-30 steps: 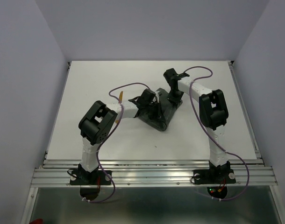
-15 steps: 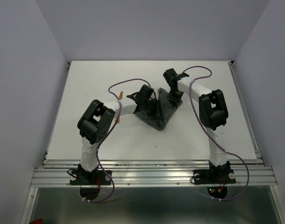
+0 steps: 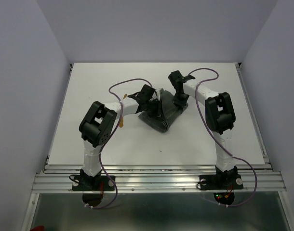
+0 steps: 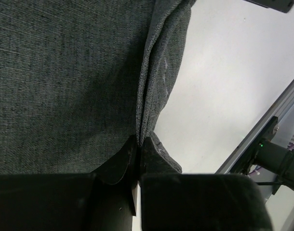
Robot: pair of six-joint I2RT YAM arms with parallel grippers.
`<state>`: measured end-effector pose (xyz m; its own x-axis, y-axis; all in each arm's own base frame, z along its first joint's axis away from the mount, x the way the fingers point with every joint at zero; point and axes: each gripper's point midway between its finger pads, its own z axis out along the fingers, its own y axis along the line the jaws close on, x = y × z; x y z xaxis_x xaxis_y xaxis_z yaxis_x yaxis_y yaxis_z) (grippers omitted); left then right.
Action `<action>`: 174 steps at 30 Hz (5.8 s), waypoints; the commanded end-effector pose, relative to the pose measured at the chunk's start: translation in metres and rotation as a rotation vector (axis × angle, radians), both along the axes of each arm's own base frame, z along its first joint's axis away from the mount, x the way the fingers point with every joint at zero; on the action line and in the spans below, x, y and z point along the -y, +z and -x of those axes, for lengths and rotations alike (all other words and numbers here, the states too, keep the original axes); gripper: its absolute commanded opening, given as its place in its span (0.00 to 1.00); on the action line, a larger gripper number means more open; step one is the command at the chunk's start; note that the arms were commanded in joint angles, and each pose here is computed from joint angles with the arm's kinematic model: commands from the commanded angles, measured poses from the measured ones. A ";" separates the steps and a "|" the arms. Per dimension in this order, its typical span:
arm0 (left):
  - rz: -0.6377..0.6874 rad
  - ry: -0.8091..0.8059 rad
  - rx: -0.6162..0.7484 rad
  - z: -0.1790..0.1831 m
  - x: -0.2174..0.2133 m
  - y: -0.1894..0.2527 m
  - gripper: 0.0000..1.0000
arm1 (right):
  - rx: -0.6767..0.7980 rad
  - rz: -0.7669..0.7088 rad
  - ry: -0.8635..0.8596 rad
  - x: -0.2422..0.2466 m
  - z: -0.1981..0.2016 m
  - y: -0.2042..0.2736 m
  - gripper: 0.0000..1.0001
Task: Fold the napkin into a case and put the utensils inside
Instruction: Fold the lower triangle-folded napkin at the center of the board.
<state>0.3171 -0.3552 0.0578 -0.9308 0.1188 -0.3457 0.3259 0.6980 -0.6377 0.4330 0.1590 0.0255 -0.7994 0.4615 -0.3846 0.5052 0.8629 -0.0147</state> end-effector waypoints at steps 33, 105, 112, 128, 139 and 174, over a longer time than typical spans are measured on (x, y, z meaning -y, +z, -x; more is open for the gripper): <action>-0.024 -0.024 -0.061 0.004 -0.012 -0.045 0.00 | 0.237 -0.068 -0.026 0.043 0.029 0.065 0.48; 0.026 -0.066 -0.076 0.008 -0.004 -0.038 0.00 | 0.187 -0.022 0.085 -0.002 -0.036 0.037 0.02; 0.029 -0.062 -0.070 0.007 -0.005 -0.036 0.00 | 0.129 0.008 0.066 0.000 -0.035 0.013 0.02; 0.036 0.007 0.037 0.019 -0.026 0.026 0.58 | 0.017 0.076 0.048 0.011 -0.020 -0.029 0.01; 0.184 -0.074 0.070 0.037 -0.005 0.078 0.00 | 0.023 0.064 0.052 0.009 -0.021 -0.025 0.01; 0.001 -0.048 -0.064 0.044 -0.006 -0.037 0.00 | 0.002 0.095 0.069 0.018 -0.010 -0.027 0.01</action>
